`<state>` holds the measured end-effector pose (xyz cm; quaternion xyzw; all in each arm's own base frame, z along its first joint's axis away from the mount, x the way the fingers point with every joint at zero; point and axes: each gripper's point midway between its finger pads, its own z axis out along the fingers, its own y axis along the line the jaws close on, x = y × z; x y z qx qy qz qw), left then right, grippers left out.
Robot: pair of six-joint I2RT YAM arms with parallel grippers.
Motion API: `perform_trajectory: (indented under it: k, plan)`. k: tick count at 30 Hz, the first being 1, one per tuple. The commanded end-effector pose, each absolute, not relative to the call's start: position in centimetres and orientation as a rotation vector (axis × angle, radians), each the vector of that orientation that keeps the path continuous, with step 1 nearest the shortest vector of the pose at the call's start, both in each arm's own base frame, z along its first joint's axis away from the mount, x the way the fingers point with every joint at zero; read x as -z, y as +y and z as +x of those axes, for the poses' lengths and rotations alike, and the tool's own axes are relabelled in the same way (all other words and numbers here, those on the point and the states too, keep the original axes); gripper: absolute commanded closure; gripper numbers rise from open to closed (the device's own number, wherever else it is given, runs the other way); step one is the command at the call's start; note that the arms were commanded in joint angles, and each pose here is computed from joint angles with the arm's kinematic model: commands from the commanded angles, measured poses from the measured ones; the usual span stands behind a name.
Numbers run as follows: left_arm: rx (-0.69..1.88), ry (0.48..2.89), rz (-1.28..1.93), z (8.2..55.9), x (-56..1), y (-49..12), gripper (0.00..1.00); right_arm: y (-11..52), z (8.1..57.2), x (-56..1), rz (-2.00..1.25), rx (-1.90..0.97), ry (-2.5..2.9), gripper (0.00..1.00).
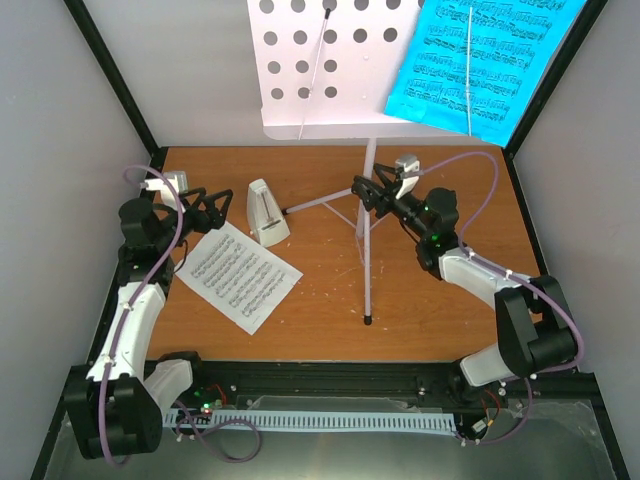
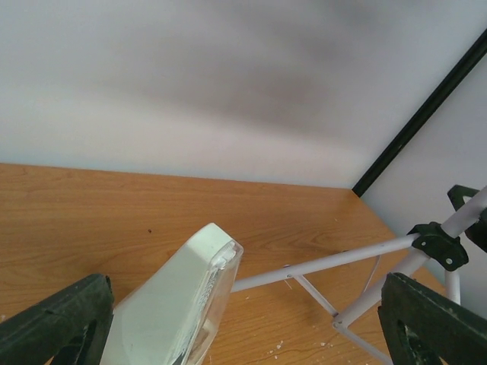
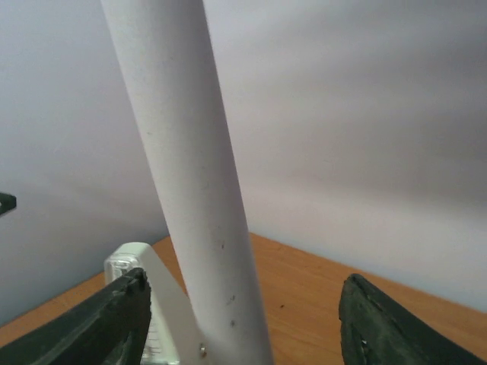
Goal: Pack up the instrument practice props
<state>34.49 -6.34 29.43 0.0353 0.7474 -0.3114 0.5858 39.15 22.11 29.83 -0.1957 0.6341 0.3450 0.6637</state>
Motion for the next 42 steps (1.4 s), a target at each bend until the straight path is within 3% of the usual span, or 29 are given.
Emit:
perform_trajectory:
  k: [1,7,14,27,42]
  plan:
    - [0.704,1.683,0.171,34.2,-31.0,-6.9,0.04,22.6,39.3,-33.9,-0.55,-0.737,1.27,0.37]
    - [0.702,1.696,0.172,34.5,-30.6,-6.8,0.04,24.1,39.8,-33.6,-0.667,-0.735,1.286,0.59]
    - [0.698,1.682,0.181,34.3,-31.4,-6.9,0.04,24.3,39.1,-34.1,-0.691,-0.758,1.262,0.95]
    - [0.745,1.654,0.161,32.9,-34.6,-7.3,0.04,18.9,38.1,-37.0,-0.336,-0.357,1.293,0.97]
    - [0.748,1.655,0.144,32.3,-35.1,-7.2,0.02,24.2,41.3,-35.8,-0.202,-0.379,1.333,0.97]
